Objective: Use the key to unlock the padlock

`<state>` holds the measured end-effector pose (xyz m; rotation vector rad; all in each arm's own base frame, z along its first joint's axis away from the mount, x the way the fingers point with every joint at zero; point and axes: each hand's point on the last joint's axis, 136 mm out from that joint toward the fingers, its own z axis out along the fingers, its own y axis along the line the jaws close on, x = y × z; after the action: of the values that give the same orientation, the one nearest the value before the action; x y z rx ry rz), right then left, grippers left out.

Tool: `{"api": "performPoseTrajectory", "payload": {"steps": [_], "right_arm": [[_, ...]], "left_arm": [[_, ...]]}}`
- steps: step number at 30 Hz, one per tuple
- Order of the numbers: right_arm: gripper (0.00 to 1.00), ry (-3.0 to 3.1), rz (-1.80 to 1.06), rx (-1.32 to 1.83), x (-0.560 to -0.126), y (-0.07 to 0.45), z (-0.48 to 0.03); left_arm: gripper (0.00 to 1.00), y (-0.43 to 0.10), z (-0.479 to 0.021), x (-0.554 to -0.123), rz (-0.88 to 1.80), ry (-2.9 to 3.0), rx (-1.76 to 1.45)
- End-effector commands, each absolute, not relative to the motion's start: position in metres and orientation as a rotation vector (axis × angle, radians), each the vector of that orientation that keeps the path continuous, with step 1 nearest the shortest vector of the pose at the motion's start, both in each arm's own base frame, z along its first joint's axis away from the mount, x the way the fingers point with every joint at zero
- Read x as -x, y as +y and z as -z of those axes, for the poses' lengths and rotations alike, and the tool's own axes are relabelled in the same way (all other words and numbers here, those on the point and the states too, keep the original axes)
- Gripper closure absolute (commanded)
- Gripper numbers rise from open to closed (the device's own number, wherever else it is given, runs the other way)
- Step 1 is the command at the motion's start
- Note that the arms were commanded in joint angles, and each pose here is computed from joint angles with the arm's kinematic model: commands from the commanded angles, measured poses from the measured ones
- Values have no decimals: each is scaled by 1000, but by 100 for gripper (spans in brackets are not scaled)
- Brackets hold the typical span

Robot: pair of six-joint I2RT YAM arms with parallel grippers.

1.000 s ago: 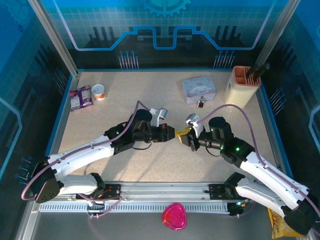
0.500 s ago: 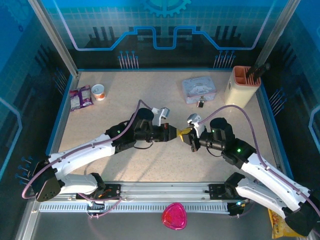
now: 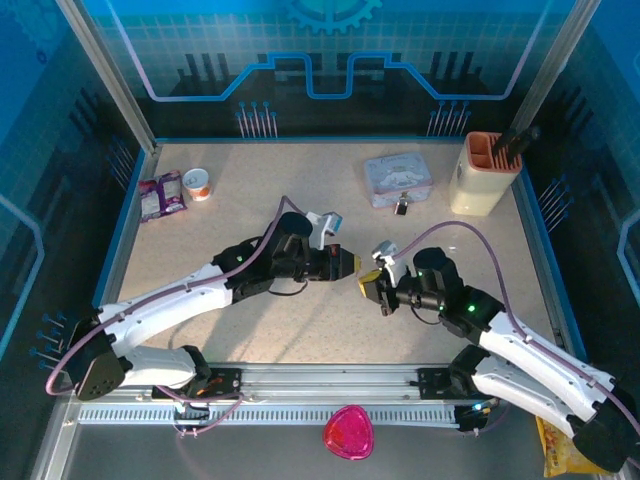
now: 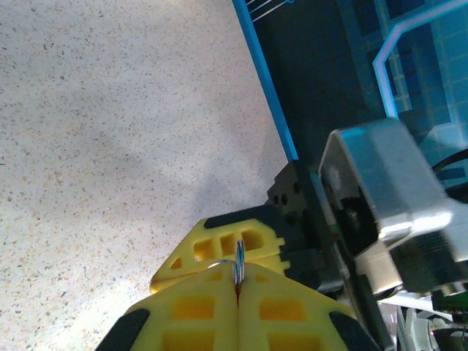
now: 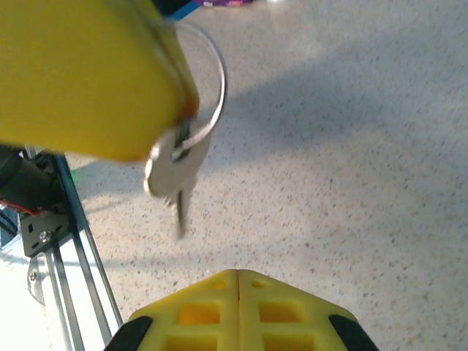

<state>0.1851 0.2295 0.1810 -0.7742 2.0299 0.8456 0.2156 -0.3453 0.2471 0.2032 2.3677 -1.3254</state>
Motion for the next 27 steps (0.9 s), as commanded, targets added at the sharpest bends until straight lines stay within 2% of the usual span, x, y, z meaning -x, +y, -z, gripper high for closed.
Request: {"api": "performPoseTrajectory", "payload": {"steps": [1, 5, 14, 18, 27], "right_arm": [[100, 1992, -842, 717, -186, 227, -190], [82, 1950, -745, 670, -192, 211, -197], [62, 1750, -779, 741, -180, 214, -227], [58, 1711, -782, 763, -181, 219, -232], [60, 1585, -722, 852, -181, 230, -235]], "left_arm": [[99, -348, -248, -216, 1300, 2378, -235], [100, -347, -247, -216, 1291, 2387, -235], [100, -349, -247, -210, 1324, 2404, -239], [100, -350, -248, -207, 1338, 2411, -250], [100, -349, -247, -202, 1340, 2434, -262]]}}
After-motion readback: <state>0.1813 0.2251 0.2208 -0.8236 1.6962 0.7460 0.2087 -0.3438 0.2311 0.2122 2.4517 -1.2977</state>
